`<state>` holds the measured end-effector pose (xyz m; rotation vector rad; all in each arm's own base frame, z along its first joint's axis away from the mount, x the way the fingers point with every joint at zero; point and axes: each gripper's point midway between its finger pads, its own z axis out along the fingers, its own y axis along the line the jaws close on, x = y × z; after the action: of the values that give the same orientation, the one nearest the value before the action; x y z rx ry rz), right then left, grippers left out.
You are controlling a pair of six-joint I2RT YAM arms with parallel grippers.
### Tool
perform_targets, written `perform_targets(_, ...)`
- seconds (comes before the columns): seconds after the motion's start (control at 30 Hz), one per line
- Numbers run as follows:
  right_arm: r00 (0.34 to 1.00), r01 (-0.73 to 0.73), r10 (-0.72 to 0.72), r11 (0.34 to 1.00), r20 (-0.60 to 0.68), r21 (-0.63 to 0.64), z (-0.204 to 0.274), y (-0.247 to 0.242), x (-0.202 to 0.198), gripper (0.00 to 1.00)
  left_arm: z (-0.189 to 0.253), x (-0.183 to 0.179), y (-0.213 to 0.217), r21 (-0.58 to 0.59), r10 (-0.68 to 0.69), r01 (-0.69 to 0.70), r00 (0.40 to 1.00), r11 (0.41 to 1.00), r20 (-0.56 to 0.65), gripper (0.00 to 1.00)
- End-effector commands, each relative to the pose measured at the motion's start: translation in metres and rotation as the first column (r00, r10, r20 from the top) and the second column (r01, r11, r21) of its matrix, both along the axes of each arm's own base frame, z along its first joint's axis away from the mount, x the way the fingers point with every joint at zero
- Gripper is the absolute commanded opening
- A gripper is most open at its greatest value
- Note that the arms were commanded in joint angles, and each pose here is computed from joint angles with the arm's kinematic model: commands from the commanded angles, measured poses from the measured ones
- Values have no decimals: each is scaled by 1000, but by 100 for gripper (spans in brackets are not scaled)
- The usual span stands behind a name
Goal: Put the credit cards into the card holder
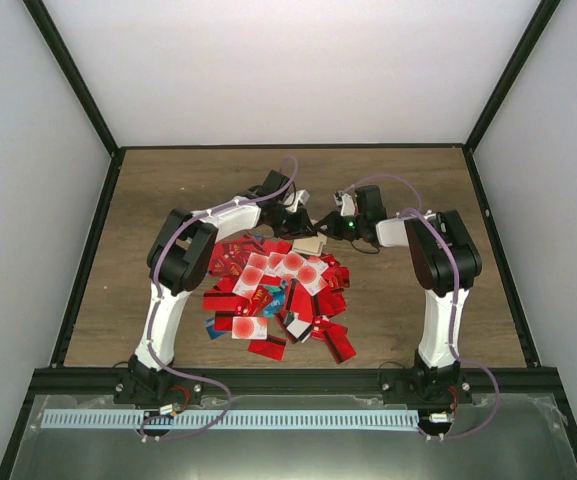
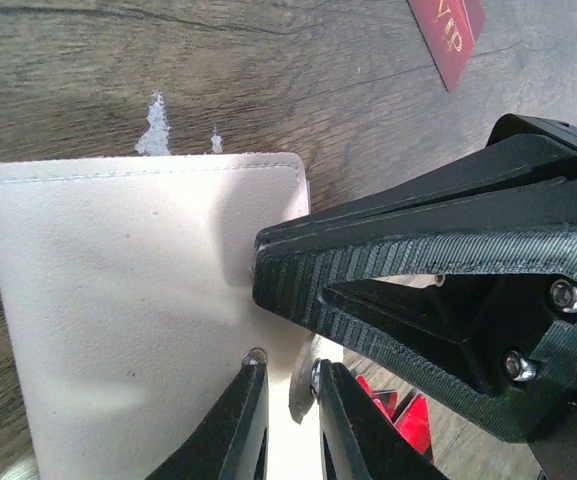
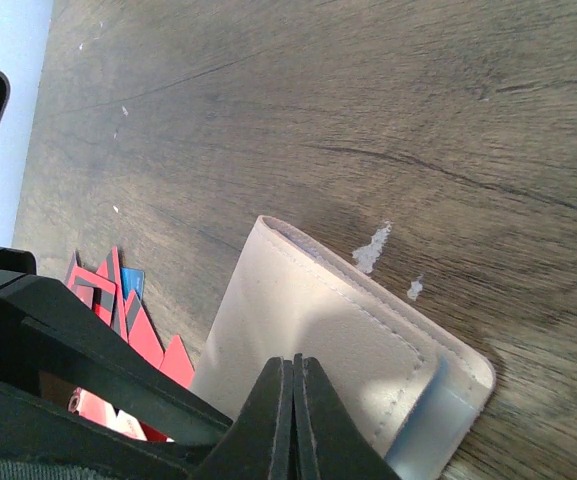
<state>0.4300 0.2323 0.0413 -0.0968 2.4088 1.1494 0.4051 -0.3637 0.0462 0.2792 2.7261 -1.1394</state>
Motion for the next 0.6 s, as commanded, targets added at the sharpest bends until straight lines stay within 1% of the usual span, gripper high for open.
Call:
perform_targets(0.0,999,20,-21,999,-43,-27,-19,-8,-2,1,2,2,-7,-12,-16,16,1000,1000,10,17)
perform_targets(0.2,999,20,-21,999,-48,-27,-19,-8,-1,1,2,1,-10,-26,-24,24,1000,999,3,12)
perform_targets(0.4,998,20,-22,999,-57,-28,-22,-9,-2,1,1,1,-11,-32,-29,29,1000,999,-2,11)
perform_targets(0.5,998,21,-23,999,-59,-28,-22,-9,-1,1,2,1,-11,-30,-28,28,1000,999,-3,11)
perform_targets(0.57,998,20,-22,999,-58,-27,-22,-9,-2,1,1,1,-11,-25,-27,27,1000,999,-4,15)
